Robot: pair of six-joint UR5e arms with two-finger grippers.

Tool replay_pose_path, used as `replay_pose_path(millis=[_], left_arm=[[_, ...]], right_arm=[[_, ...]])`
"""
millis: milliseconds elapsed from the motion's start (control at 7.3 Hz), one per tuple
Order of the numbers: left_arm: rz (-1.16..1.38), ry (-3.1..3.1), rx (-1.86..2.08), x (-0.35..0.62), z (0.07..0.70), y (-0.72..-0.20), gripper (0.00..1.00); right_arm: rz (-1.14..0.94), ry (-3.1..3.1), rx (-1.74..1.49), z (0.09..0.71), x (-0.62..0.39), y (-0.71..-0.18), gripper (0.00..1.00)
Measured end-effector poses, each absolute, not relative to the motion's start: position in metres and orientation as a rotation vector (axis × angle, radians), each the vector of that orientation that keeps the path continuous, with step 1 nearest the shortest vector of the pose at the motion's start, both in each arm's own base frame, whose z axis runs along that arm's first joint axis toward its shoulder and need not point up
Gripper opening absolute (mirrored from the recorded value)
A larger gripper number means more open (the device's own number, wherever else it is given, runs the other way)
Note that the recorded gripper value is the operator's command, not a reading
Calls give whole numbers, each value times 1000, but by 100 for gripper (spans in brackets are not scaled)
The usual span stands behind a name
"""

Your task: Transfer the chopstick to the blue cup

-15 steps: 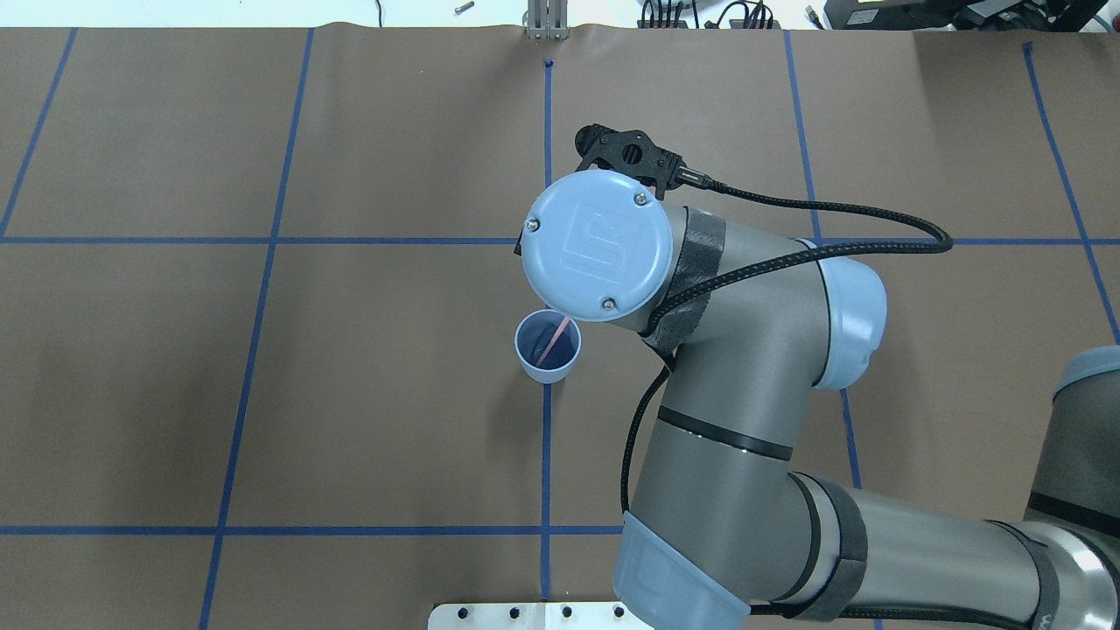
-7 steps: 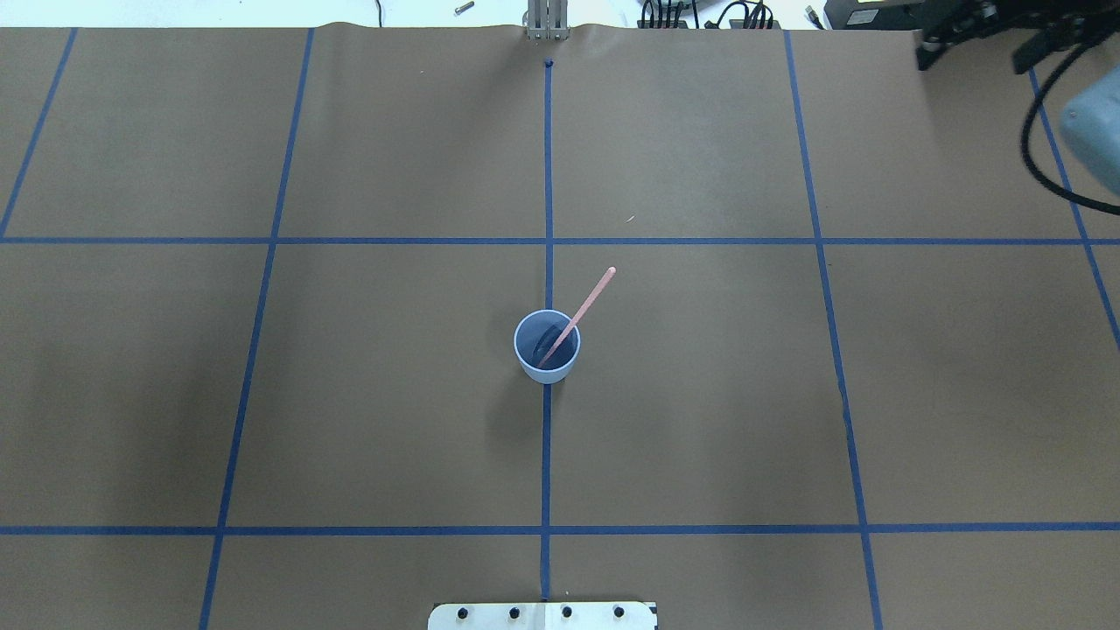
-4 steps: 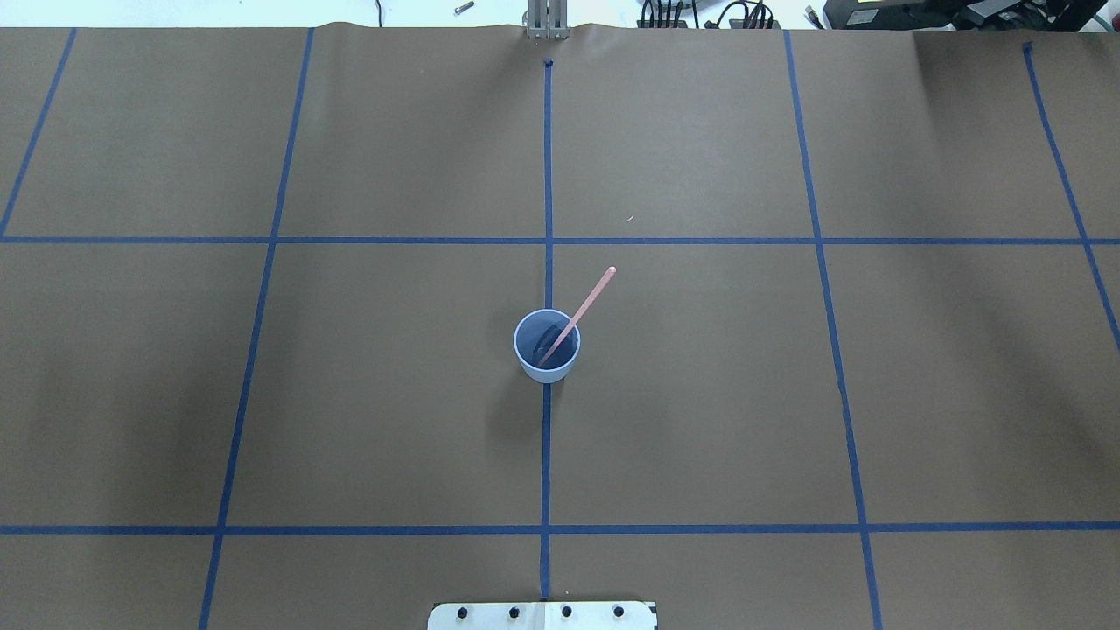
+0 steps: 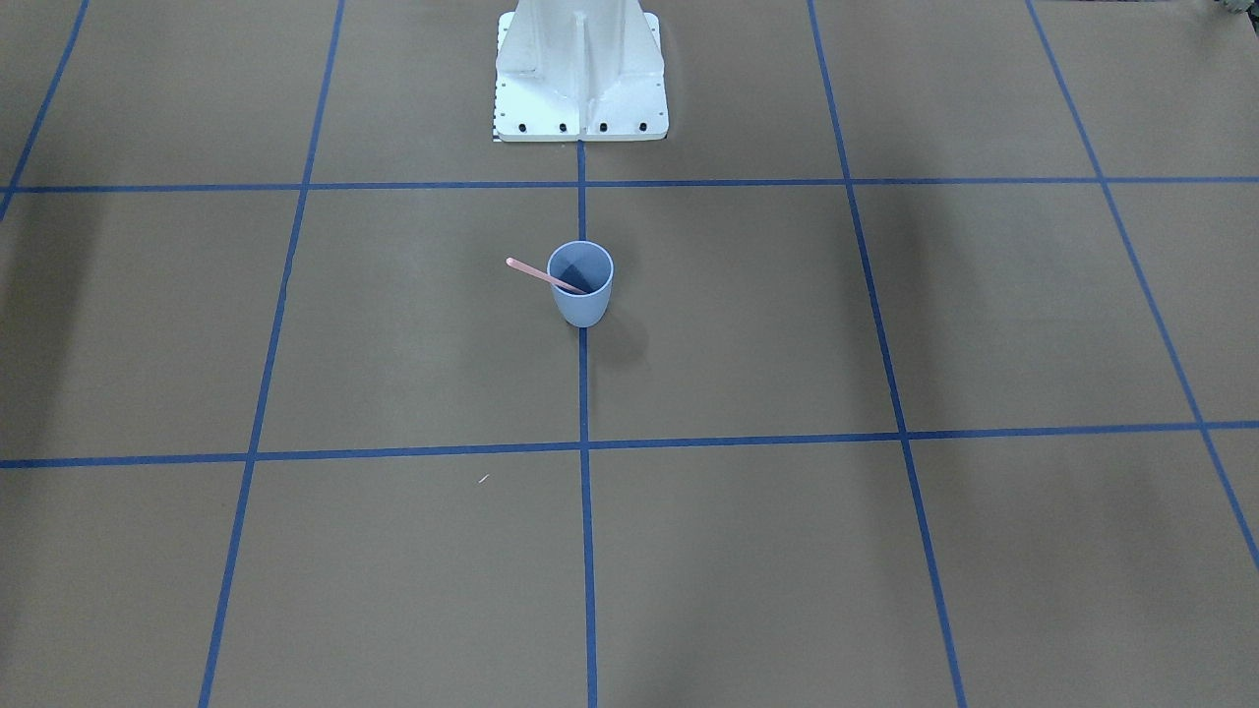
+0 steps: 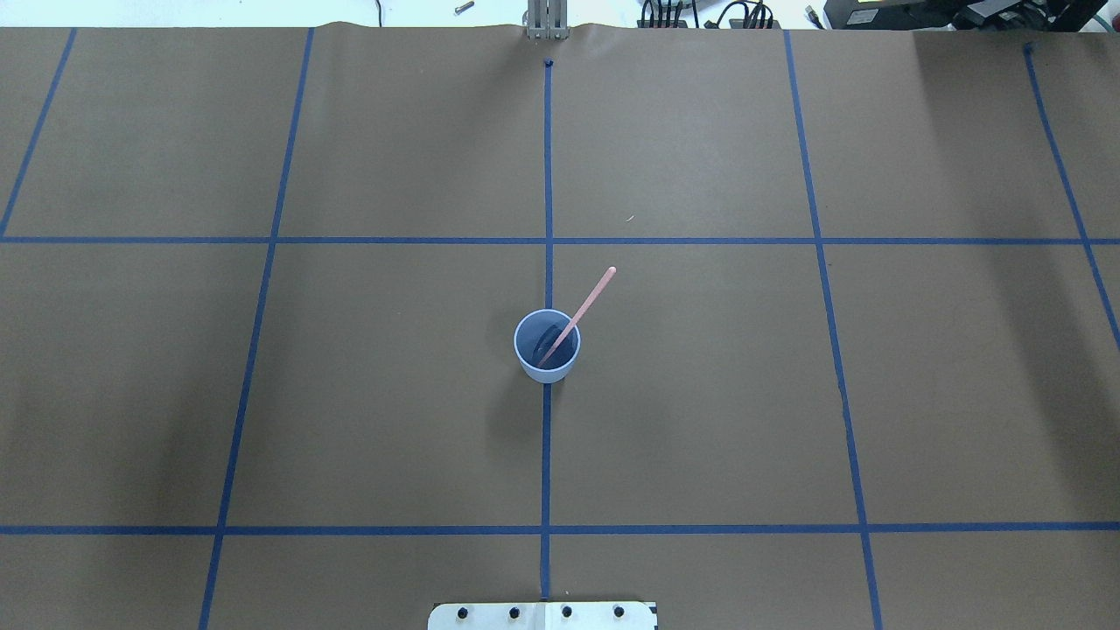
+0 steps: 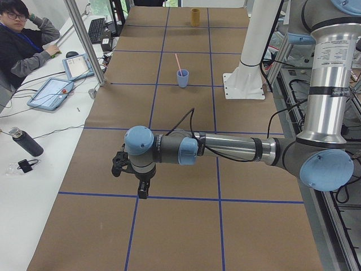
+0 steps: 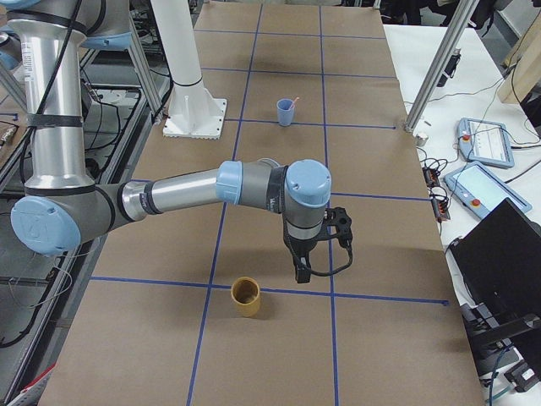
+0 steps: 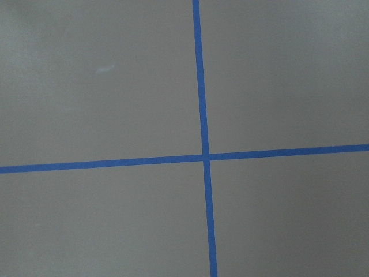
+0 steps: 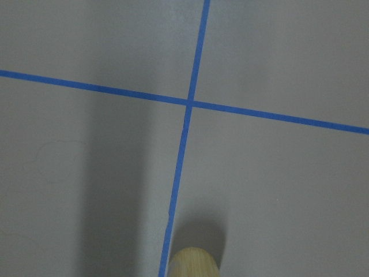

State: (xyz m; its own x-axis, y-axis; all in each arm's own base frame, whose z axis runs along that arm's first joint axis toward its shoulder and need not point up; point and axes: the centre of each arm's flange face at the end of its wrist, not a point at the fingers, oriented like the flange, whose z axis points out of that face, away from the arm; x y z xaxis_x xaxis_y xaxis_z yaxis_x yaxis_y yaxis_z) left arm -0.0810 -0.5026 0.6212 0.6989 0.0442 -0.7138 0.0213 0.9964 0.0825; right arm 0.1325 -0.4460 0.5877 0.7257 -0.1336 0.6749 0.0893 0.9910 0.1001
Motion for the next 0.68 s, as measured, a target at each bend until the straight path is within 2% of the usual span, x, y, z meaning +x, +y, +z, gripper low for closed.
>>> replay_pose_path(millis=[685], left_arm=[[35, 862, 118, -77, 617, -477, 99]], right_arm=[[-47, -759, 13, 623, 149, -405, 100]])
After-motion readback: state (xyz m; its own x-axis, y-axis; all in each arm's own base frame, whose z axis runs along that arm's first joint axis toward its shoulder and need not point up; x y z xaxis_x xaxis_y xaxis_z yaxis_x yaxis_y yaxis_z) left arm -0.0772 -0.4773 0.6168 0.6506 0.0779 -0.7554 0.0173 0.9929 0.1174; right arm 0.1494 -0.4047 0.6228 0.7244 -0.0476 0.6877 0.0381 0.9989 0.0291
